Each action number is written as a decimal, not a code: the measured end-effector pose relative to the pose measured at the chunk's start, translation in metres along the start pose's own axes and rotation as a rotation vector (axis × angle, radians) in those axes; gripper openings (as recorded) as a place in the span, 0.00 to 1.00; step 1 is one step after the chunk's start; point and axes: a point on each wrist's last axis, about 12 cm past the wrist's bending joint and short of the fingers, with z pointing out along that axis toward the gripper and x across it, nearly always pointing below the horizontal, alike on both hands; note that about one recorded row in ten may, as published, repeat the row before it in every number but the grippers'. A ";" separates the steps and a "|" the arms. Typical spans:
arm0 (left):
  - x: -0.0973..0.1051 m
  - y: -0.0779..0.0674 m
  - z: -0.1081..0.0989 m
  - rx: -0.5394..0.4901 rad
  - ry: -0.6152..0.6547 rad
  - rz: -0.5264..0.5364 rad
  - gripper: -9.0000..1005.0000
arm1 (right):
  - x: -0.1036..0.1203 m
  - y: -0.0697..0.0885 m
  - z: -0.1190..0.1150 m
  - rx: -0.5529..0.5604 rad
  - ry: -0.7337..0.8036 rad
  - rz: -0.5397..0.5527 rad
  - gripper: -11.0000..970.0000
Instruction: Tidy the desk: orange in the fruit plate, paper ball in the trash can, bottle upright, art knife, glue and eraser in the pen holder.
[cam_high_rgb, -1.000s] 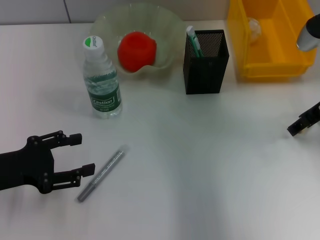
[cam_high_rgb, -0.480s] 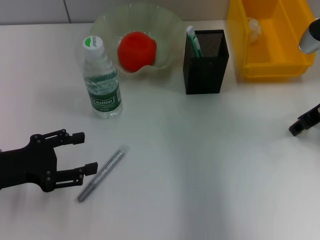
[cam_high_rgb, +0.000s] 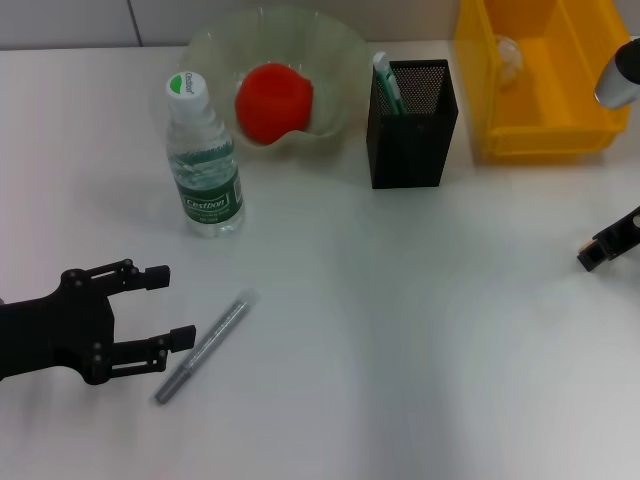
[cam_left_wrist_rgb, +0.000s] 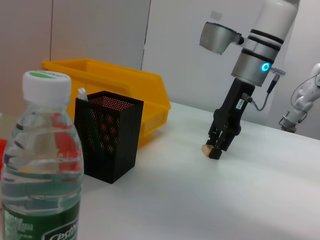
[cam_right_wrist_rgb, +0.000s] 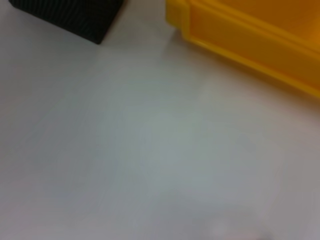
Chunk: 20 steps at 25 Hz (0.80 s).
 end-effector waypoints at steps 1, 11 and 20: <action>0.000 0.000 0.000 0.000 0.000 0.000 0.80 | 0.000 0.001 -0.002 -0.001 -0.003 0.000 0.47; 0.000 0.000 -0.001 -0.005 -0.001 -0.002 0.80 | -0.007 0.016 -0.076 -0.058 -0.272 -0.062 0.44; 0.001 0.002 -0.001 -0.022 0.003 -0.003 0.80 | -0.022 0.037 -0.117 -0.080 -0.643 -0.189 0.44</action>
